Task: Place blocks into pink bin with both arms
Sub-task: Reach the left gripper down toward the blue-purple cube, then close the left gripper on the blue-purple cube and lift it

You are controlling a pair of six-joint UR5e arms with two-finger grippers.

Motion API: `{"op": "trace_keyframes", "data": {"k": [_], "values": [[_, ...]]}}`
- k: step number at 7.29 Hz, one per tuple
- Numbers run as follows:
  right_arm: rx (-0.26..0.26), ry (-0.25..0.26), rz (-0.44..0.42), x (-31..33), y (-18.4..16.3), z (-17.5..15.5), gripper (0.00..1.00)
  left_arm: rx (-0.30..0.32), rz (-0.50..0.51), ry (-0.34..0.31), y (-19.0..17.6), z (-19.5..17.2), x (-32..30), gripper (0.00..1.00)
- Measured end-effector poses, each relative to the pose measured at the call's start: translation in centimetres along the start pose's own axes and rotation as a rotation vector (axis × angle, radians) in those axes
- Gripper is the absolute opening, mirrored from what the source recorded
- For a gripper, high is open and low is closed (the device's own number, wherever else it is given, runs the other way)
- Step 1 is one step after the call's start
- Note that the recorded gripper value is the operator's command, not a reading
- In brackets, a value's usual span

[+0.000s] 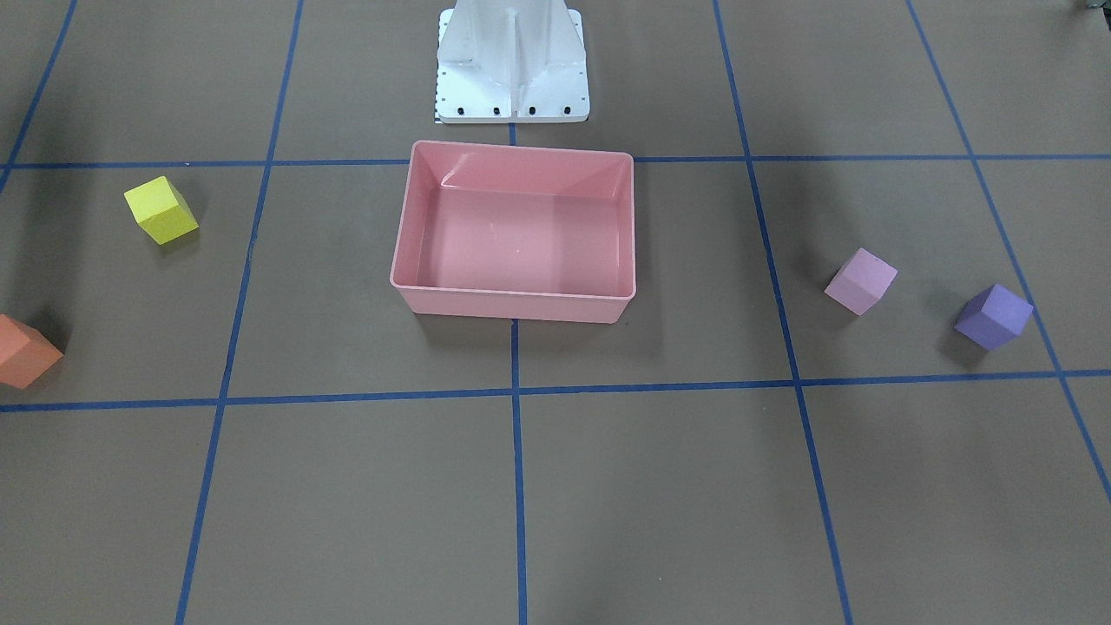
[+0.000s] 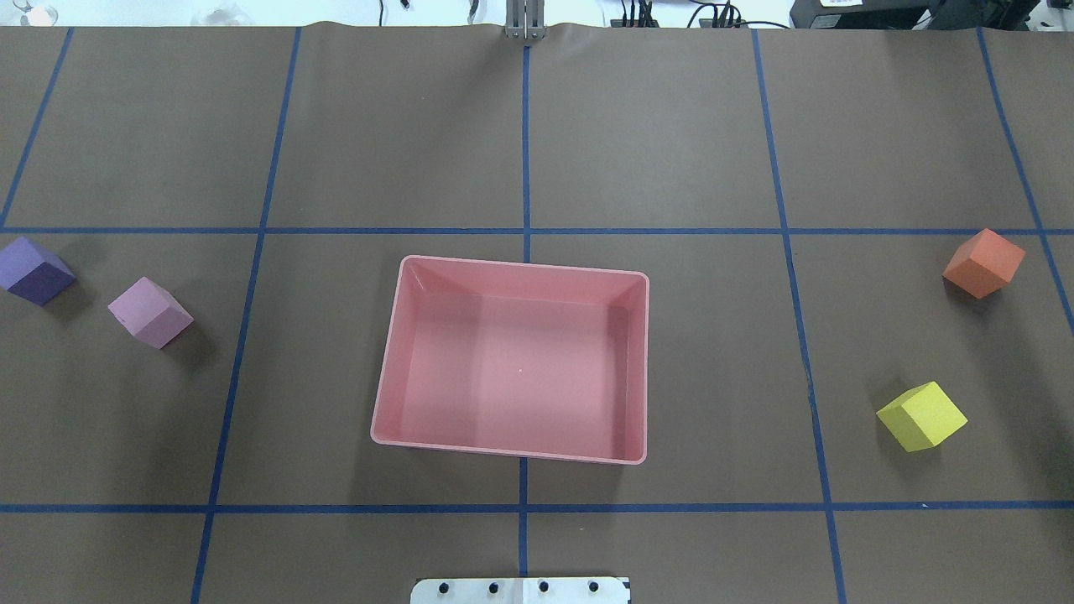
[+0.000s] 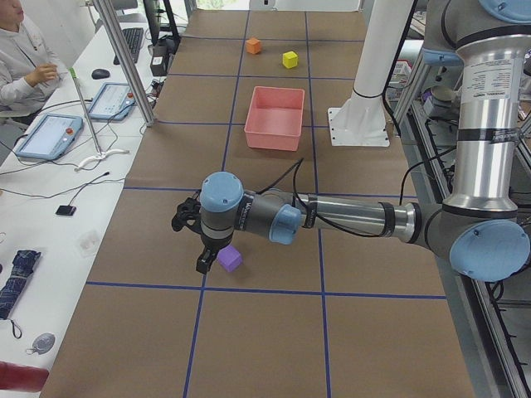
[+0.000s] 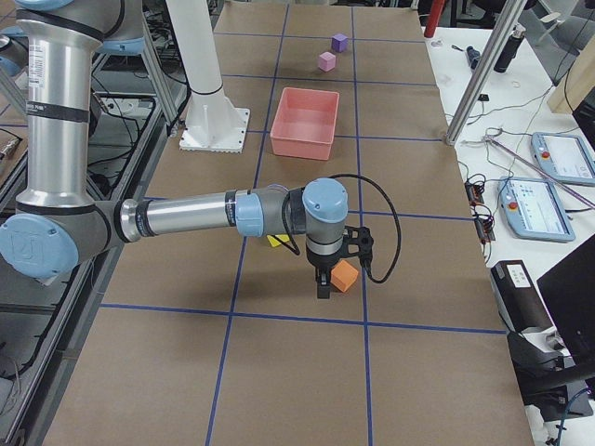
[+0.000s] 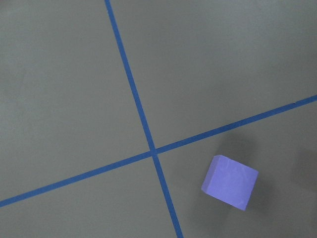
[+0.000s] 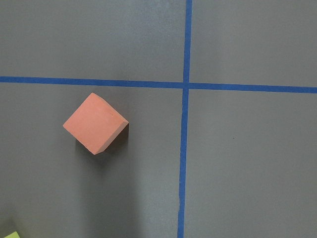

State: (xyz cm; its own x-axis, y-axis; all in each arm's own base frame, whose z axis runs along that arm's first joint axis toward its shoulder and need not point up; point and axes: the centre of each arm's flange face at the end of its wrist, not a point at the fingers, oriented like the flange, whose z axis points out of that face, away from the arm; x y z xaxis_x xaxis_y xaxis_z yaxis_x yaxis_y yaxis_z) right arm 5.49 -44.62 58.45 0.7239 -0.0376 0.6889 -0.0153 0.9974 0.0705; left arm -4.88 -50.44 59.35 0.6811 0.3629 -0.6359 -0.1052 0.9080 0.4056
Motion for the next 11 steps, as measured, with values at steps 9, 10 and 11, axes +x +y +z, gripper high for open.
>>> {"op": "trace_keyframes", "data": {"k": [9,10,11], "values": [[0.047,-0.012,-0.047,0.4,0.0,0.6,1.0,-0.036,0.367,0.136,-0.9,17.7,6.8,1.0],[0.046,-0.012,-0.045,0.4,0.0,0.6,1.0,-0.045,0.369,0.14,-0.6,18.2,7.0,1.0],[0.043,-0.012,-0.043,0.6,0.0,0.8,1.0,-0.057,0.369,0.143,-0.3,18.8,7.0,1.0]]}}
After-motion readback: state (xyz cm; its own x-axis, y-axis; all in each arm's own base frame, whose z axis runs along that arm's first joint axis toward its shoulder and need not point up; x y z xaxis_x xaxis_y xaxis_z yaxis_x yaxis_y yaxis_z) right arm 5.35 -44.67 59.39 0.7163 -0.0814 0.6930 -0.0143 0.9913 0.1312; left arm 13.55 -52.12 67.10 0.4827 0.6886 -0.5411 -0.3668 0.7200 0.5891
